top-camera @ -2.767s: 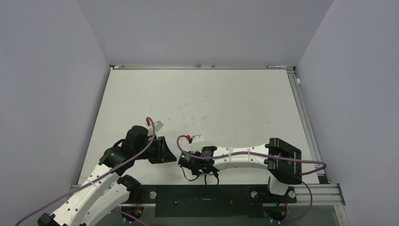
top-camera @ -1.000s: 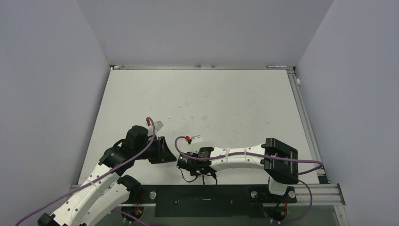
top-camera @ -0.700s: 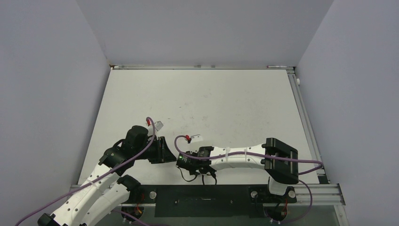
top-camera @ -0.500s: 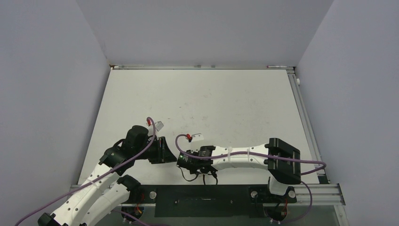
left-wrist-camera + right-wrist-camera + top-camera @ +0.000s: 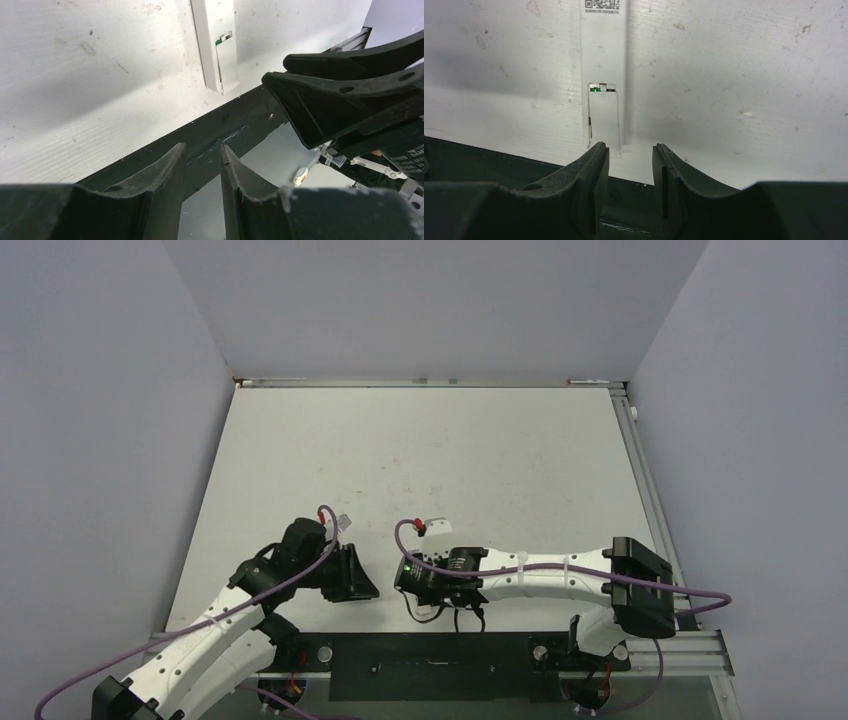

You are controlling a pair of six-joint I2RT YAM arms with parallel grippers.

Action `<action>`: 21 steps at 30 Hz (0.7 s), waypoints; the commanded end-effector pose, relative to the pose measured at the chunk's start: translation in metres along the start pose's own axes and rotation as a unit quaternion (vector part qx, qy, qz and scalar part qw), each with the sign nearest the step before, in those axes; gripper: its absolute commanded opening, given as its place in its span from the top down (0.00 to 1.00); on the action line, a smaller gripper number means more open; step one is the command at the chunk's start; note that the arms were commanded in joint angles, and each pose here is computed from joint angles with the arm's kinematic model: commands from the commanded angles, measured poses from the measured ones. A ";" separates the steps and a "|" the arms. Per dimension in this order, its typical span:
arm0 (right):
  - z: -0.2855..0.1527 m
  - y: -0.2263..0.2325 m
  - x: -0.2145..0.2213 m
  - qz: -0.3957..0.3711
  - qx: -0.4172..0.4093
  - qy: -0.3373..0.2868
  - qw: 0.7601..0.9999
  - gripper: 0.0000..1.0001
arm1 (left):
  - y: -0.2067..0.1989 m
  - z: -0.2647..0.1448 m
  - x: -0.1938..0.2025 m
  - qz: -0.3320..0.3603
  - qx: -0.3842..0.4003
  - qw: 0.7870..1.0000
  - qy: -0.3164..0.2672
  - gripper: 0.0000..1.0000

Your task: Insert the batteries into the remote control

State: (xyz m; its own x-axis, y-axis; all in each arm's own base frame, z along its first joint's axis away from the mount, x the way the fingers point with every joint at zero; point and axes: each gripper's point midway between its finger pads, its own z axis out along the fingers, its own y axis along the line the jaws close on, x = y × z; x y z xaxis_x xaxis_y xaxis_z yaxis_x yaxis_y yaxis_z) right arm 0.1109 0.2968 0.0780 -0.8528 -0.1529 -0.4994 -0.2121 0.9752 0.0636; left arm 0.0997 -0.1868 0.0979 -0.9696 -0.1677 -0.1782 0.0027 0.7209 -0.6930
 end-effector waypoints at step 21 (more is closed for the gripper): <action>0.025 0.006 0.003 0.034 -0.072 0.019 0.997 0.81 | -0.005 0.047 0.000 -0.008 -0.023 1.000 0.007 0.84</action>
State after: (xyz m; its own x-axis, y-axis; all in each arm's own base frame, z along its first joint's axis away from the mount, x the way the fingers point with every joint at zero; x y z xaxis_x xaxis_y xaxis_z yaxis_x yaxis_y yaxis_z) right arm 0.1146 0.2939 0.0432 -0.8944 -0.1153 -0.4321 -0.2025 0.9659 0.1613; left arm 0.1002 -0.2127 0.0623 -0.9811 -0.1542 -0.1173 -0.0458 0.7729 -0.6328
